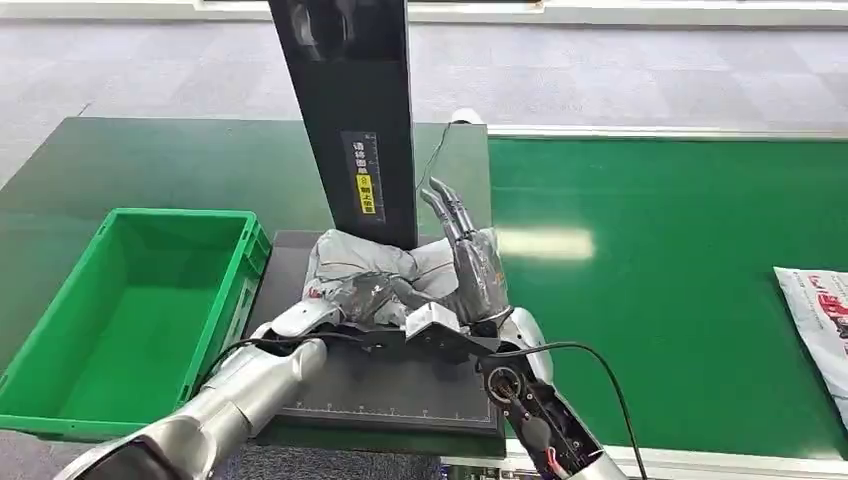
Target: Moved the parcel from conveyor to table for the left to box.
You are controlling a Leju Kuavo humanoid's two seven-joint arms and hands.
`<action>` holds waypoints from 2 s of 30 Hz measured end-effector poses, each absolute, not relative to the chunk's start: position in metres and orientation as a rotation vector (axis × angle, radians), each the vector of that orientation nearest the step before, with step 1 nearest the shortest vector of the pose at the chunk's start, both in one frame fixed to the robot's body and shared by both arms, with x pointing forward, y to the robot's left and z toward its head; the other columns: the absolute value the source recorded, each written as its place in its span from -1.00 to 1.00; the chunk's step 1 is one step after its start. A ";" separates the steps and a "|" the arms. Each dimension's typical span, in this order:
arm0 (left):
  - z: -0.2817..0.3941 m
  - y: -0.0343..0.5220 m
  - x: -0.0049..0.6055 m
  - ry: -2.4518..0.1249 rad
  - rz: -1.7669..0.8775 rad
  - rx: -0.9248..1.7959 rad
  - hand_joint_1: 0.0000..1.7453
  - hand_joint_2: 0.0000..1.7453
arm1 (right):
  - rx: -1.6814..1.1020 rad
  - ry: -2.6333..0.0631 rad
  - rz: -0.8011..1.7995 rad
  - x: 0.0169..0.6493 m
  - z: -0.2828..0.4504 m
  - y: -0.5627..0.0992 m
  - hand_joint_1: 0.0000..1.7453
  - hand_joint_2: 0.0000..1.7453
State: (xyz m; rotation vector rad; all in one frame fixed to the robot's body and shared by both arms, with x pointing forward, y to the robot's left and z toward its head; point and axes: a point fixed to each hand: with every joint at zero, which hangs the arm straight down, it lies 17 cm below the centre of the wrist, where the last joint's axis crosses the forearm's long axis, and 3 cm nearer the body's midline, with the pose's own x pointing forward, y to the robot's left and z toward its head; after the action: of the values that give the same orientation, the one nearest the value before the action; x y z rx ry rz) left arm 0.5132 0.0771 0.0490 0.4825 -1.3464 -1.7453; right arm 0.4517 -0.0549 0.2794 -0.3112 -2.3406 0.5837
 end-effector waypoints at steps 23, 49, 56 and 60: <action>0.181 0.108 0.513 -1.979 -1.321 0.964 1.00 1.00 | -0.287 -2.335 0.468 0.447 0.277 -0.080 -1.00 1.00; 0.213 0.348 0.523 -1.529 -0.812 1.352 1.00 1.00 | -0.379 -2.276 0.391 0.433 0.252 -0.120 -1.00 1.00; 0.204 0.397 0.521 -1.391 -0.720 1.372 1.00 1.00 | -0.387 -2.271 0.423 0.432 0.253 -0.115 -1.00 1.00; 0.198 0.427 0.512 -1.338 -0.667 1.390 1.00 1.00 | -0.380 -2.271 0.440 0.432 0.254 -0.112 -1.00 1.00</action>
State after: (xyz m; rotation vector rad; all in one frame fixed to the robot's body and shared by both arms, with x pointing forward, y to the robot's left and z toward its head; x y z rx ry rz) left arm 0.5125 0.4267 0.1985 1.3901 -1.3377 -0.6673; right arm 0.4319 -0.1116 0.2540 -0.3801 -2.2714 0.4398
